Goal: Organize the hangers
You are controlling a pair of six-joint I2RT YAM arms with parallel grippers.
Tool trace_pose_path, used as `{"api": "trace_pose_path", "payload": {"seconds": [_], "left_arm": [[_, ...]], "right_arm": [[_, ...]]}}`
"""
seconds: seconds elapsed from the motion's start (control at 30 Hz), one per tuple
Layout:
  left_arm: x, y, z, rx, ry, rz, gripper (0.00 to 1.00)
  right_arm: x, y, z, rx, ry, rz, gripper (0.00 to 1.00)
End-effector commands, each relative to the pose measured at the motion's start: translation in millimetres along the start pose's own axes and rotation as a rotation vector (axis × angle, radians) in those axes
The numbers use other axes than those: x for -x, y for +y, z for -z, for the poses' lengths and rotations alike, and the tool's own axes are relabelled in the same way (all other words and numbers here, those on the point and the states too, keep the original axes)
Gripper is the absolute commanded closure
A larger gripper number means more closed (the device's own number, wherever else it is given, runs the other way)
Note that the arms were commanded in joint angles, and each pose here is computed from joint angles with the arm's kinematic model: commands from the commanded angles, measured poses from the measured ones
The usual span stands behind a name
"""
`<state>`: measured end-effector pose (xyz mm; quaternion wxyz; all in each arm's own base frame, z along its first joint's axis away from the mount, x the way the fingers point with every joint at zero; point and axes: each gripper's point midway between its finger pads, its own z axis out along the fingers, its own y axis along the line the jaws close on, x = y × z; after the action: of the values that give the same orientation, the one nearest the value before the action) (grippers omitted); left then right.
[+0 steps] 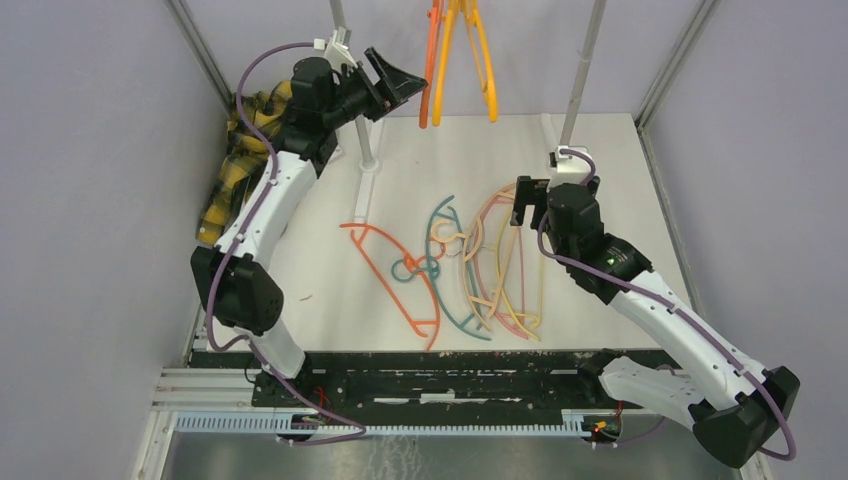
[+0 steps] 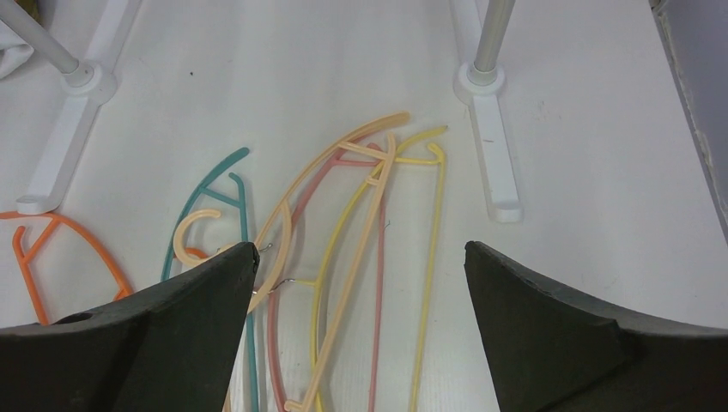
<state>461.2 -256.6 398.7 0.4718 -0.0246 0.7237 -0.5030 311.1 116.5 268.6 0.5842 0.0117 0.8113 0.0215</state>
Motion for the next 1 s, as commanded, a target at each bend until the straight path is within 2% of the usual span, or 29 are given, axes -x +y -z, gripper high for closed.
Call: {"api": "trace_pose_path", "payload": {"seconds": [0.0, 0.17, 0.33, 0.5, 0.57, 0.7, 0.97], "left_arm": [[24.6, -52.5, 42.0, -0.118, -0.078, -0.142, 0.01], [6.4, -30.3, 72.1, -0.110, -0.086, -0.165, 0.01], [-34.0, 6.2, 103.1, -0.019, -0.070, -0.178, 0.00], [-93.5, 80.4, 131.9, 0.212, -0.029, -0.150, 0.16], [-123.6, 112.9, 142.6, 0.309, 0.009, -0.127, 0.21], [-166.1, 148.2, 156.8, 0.418, 0.072, -0.104, 0.24], [-197.8, 173.9, 169.3, 0.502, 0.100, -0.066, 0.26]], "right_arm": [[6.1, -4.6, 2.2, -0.016, -0.029, -0.019, 0.00], [-3.5, -0.6, -3.2, -0.006, 0.004, 0.000, 0.00], [-16.4, 4.6, -9.1, 0.011, 0.047, 0.030, 0.00], [-35.2, 21.4, -10.7, 0.104, 0.096, 0.025, 0.00], [-46.7, 32.0, -10.4, 0.160, 0.133, 0.021, 0.02], [-70.5, 51.6, -7.7, 0.263, 0.211, 0.000, 0.11], [-117.9, 71.7, 0.6, 0.368, 0.340, 0.005, 0.23]]}}
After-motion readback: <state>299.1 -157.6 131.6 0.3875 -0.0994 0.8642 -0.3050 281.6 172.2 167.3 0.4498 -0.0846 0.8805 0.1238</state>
